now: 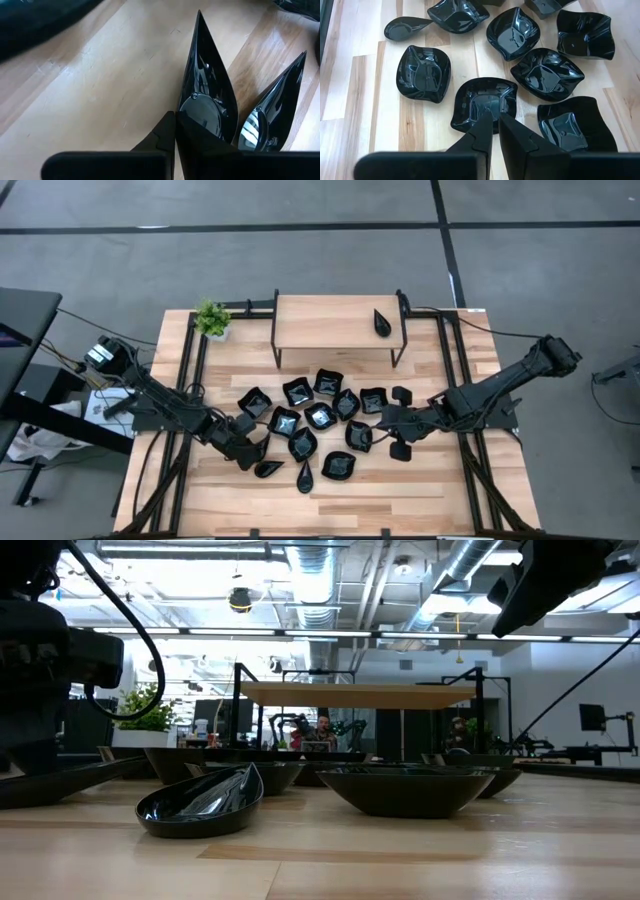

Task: Pick & Place Mini shaped plates
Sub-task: Stack the black drop shaped plate on top of the black drop shaped plate on the shelf

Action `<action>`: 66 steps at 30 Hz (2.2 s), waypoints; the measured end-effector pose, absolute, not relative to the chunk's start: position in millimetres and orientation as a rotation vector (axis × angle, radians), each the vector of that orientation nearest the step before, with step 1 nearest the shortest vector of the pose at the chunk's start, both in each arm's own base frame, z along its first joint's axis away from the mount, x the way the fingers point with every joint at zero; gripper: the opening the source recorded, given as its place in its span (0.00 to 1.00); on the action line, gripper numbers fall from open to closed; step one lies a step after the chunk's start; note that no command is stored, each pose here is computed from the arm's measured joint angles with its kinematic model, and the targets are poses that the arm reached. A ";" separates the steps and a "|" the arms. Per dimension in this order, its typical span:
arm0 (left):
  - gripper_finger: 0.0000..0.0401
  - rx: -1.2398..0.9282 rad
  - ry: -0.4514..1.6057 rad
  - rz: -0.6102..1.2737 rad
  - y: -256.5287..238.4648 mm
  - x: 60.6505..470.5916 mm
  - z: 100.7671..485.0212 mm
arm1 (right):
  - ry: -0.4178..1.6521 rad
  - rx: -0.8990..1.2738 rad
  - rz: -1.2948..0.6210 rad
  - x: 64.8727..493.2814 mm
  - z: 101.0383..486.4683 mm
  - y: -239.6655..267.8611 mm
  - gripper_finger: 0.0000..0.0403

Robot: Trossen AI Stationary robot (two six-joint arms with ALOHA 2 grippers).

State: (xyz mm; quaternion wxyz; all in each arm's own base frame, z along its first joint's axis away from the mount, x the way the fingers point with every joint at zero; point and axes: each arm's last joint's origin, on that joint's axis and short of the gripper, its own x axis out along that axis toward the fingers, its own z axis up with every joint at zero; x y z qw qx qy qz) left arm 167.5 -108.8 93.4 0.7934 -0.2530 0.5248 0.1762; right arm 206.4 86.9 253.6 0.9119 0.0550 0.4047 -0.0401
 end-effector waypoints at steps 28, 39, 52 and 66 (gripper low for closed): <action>0.04 -0.330 0.328 0.434 -85.2 173.3 189.8 | 0.712 0.108 -0.107 215.9 261.4 84.3 0.07; 0.04 -0.164 -0.034 0.622 -46.1 218.5 224.3 | 0.330 -0.102 -0.581 229.3 287.8 70.1 0.04; 0.03 -0.141 -0.069 0.511 -12.6 295.2 206.4 | 0.234 -0.137 -0.671 248.6 288.8 72.8 0.04; 0.02 0.002 0.014 0.494 -30.8 319.4 193.3 | 0.194 -0.453 -0.660 289.4 265.5 110.0 0.04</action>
